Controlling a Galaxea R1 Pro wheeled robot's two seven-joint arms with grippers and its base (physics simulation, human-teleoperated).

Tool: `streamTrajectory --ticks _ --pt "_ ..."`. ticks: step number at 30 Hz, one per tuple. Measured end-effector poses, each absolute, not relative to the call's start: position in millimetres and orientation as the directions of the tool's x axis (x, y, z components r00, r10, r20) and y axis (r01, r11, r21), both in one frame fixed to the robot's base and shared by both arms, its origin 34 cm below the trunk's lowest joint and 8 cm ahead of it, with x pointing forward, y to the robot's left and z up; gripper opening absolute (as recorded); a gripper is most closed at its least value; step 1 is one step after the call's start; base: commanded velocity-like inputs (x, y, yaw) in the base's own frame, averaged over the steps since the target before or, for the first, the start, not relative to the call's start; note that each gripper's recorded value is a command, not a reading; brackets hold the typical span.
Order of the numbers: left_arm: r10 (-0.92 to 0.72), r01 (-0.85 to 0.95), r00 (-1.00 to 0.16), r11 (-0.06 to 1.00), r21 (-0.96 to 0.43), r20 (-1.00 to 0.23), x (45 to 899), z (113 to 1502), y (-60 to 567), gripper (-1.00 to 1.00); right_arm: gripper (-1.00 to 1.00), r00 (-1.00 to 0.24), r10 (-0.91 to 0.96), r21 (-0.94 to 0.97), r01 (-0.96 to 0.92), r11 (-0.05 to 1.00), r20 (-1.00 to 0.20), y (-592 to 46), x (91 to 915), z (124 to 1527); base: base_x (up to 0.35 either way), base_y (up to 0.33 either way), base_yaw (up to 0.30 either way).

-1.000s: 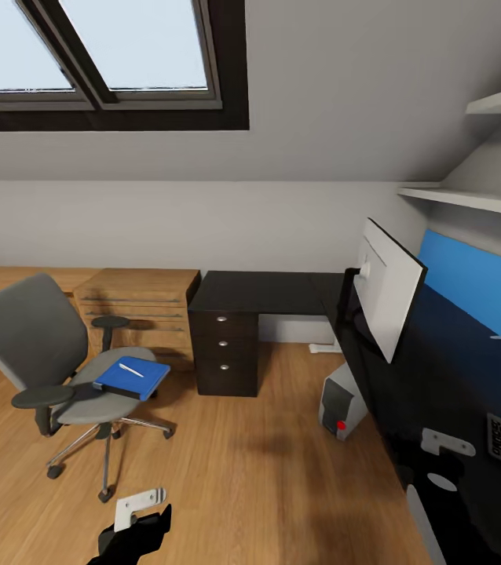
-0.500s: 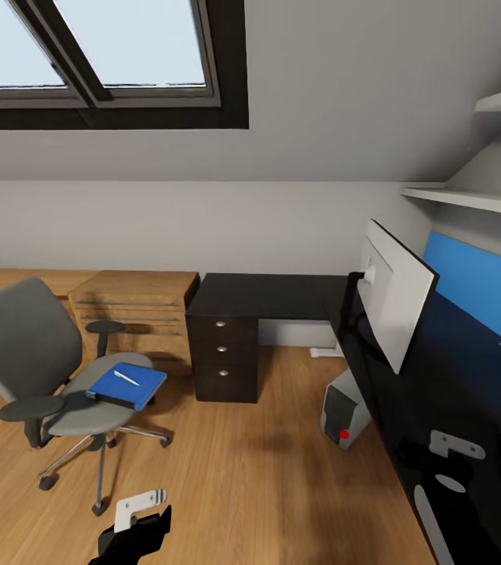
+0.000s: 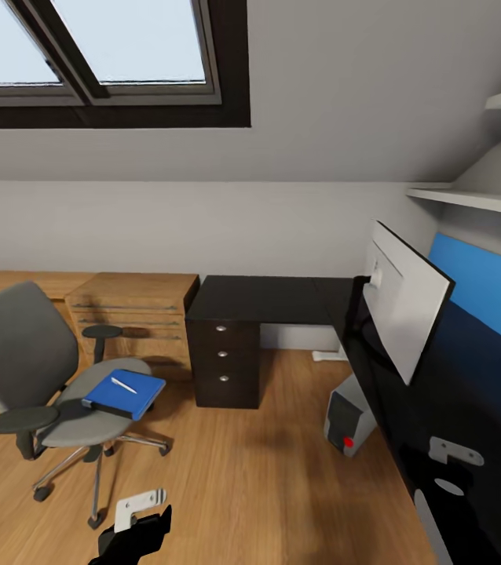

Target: In the bedroom, organize the workspace by keeping the computer under the desk, ensuring the monitor is on the desk, placing the keyboard on the desk next to the monitor, placing the mouse on the desk next to the keyboard, moving the folder from the swivel chair onto the desk next to the mouse, stacking the notebook on top of the folder with the pen on top of the notebook, and positioning the swivel chair next to the desk.

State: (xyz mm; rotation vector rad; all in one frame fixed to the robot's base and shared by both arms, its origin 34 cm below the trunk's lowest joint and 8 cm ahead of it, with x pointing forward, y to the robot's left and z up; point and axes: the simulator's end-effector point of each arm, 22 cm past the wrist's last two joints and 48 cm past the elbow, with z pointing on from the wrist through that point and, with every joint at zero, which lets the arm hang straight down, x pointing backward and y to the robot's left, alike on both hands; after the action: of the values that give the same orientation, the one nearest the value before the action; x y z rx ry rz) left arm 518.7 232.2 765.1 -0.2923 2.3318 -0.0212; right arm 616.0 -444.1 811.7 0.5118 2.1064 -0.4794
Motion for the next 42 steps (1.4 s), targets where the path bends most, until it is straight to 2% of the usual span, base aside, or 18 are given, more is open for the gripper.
streamTrajectory --ticks 19,42 --pt "-0.216 -0.204 -0.677 0.974 -0.103 -0.704 518.7 765.1 232.3 1.0 1.0 -0.537 0.178 -0.167 0.531 0.831 -0.824 -457.8 613.3 804.1 0.104 0.003 0.0" --pt "-0.216 -0.203 -0.678 0.974 -0.102 -0.703 518.4 764.3 232.1 1.0 1.0 -0.578 0.229 -0.181 0.565 0.805 -0.783 -480.6 614.2 780.9 0.01 0.0 0.0"
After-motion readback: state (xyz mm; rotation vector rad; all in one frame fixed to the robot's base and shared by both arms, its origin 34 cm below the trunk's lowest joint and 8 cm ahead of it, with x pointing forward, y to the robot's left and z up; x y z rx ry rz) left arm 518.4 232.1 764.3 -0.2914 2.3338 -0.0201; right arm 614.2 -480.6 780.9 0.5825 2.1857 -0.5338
